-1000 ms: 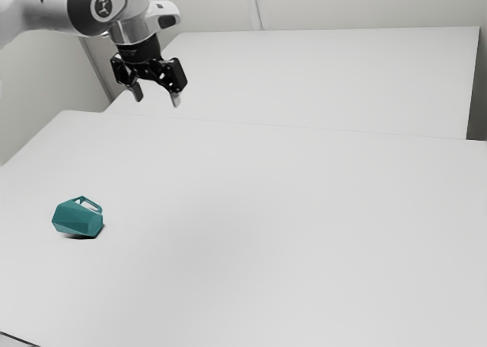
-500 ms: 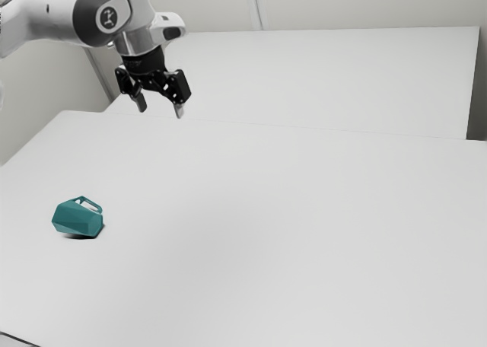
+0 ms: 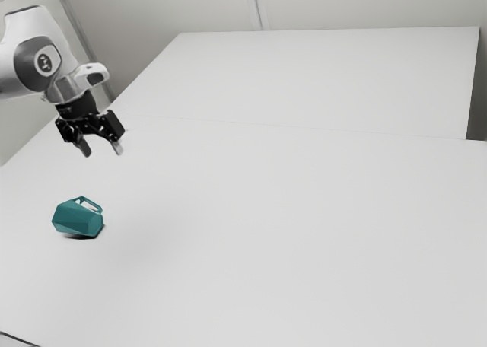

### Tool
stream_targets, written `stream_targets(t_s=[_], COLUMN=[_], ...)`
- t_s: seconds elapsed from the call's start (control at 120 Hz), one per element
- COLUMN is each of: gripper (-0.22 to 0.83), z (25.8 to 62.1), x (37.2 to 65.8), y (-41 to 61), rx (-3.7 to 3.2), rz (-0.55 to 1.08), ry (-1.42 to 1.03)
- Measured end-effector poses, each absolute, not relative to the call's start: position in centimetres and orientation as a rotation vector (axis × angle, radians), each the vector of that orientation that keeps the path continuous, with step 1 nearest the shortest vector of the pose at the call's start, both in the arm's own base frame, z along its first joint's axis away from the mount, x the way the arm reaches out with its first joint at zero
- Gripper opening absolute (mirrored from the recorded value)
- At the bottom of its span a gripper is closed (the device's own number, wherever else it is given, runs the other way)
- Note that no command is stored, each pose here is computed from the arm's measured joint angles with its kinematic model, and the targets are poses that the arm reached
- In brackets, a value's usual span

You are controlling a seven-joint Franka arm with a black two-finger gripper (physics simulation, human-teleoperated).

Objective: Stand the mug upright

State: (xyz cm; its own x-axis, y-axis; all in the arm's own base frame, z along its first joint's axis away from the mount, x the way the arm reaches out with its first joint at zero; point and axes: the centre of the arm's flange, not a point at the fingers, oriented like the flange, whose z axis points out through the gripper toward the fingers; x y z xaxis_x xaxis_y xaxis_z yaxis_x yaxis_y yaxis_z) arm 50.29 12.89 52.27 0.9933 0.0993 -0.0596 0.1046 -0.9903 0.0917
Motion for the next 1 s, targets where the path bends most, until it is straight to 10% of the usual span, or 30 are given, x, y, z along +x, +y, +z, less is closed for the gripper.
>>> stream_targets(t_s=[1.0], gripper=[0.62], z=[33.2], x=[45.6], y=[48.5], rx=[2.602], rz=[0.081], ry=[-0.031])
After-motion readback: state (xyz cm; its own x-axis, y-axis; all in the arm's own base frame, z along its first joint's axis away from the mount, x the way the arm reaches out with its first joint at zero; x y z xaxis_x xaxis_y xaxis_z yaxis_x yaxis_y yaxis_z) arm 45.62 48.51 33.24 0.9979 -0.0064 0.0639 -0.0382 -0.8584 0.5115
